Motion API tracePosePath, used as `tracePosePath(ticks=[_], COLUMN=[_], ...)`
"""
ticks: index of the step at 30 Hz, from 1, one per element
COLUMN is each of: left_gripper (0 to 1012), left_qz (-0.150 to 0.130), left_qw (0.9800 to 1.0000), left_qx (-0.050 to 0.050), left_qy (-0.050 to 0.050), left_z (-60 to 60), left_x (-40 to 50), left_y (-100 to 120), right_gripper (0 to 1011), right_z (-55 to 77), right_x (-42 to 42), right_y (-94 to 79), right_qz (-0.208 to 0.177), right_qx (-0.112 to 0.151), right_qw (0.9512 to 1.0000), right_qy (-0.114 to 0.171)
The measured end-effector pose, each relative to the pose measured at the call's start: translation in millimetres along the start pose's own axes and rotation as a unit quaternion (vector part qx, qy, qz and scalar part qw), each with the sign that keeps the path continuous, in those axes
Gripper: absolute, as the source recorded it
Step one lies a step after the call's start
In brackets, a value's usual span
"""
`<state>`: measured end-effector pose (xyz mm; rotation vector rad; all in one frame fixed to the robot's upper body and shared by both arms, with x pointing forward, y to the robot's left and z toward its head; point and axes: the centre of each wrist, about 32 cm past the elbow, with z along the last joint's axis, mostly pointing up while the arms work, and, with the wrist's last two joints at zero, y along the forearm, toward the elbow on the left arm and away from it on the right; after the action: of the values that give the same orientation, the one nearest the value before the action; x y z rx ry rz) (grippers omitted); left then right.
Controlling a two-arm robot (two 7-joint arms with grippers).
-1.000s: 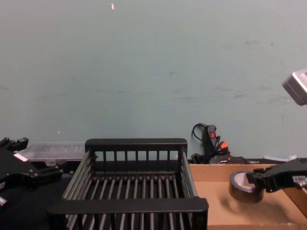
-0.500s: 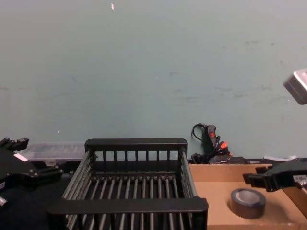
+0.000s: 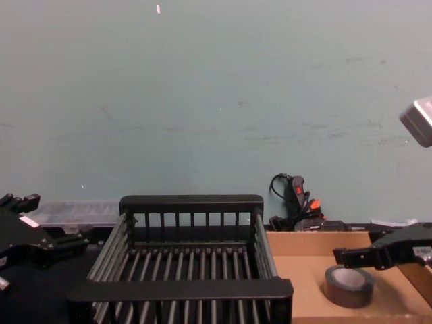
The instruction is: Pick up the white tape and place it into the black box , Pick up the silver tape and place it into the brown box.
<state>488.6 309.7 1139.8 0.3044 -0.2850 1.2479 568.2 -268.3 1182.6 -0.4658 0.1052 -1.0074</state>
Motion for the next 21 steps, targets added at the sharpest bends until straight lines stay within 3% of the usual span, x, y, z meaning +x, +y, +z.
tracePosePath(ticks=[7, 21], left_gripper=[1002, 1001], left_qz=[0.0, 0.0], left_qw=[1.0, 1.0], left_qx=[0.0, 0.0], left_qy=[0.0, 0.0], left_z=[0.0, 0.0], left_x=[0.0, 0.0], left_y=[0.0, 0.0], right_gripper=[1002, 1002], right_z=[0.1, 0.1], right_x=[0.0, -0.1], right_y=[0.0, 0.0], right_qz=[0.0, 0.0], right_qx=[0.0, 0.0], right_qw=[1.0, 1.0], right_qy=[0.0, 0.0])
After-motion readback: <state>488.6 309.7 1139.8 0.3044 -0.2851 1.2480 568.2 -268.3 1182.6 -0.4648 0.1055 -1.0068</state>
